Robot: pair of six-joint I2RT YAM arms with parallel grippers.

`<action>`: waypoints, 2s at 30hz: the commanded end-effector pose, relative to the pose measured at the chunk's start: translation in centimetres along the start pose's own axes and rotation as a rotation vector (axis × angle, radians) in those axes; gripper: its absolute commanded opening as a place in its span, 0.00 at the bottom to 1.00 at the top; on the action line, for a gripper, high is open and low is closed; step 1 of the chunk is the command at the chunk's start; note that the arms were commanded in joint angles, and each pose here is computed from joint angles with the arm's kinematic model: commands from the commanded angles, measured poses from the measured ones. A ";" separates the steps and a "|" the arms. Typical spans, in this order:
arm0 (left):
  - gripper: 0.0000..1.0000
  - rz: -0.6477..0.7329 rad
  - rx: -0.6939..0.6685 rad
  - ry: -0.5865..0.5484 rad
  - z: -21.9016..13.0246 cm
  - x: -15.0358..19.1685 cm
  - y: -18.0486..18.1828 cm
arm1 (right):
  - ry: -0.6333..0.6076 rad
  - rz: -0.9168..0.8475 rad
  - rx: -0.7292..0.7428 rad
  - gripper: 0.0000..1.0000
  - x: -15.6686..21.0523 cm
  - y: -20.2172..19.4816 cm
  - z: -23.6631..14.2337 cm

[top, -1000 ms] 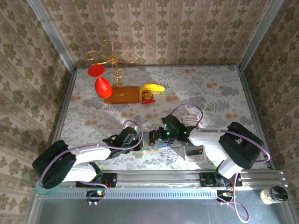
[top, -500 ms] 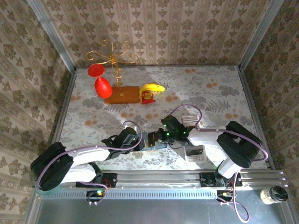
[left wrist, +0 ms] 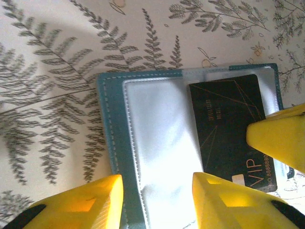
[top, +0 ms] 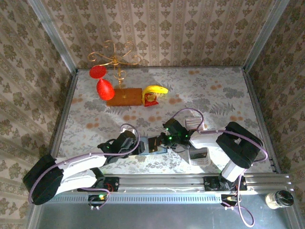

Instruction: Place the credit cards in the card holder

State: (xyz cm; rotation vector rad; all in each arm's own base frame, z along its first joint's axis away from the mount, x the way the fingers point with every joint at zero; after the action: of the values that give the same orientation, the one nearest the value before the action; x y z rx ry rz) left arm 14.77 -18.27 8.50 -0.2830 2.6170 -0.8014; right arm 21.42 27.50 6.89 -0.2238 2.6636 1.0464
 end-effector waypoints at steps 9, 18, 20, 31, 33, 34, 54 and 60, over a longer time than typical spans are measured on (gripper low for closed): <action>0.29 0.002 -0.132 0.014 0.5 0.6 2.6 | 0.088 0.031 0.074 0.00 2.2 -2.3 0.7; 0.19 0.019 -0.163 0.033 1.0 1.0 3.0 | 0.073 0.027 0.026 0.00 1.4 -1.1 1.1; 0.19 0.025 -0.164 0.036 1.1 1.0 2.9 | 0.071 0.028 0.016 0.00 1.3 -0.8 1.2; 0.11 0.040 -0.203 0.056 1.6 1.3 3.5 | 0.024 0.028 -0.057 0.00 0.6 0.1 1.0; 0.11 0.043 -0.205 0.057 1.6 1.3 3.5 | 0.006 0.028 -0.086 0.00 0.5 0.5 1.0; 0.11 0.044 -0.205 0.058 1.7 1.3 3.5 | -0.005 0.025 -0.103 0.00 0.3 0.7 0.9; 0.09 0.053 -0.232 0.078 2.3 1.6 3.9 | -0.050 0.038 -0.182 0.00 -0.2 1.4 0.5; 0.09 0.055 -0.236 0.081 2.3 1.6 3.9 | 0.002 0.027 -0.107 0.18 0.4 0.7 0.7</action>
State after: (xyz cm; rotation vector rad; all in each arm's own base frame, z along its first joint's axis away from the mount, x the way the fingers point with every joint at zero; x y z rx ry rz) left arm 15.17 -17.75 6.51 -0.2804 2.6895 -0.6012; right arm 21.67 28.47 7.26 -0.1648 2.5575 1.2370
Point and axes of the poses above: each hand's point on the last joint's axis, 136 mm out from that joint toward the fingers, its own z axis out along the fingers, its own y axis along the line the jaws close on, x = y × z, the point moved 6 cm from there along -z, back along the fingers, and after that the axes turned 15 degrees about -z, right-handed, at the moved point
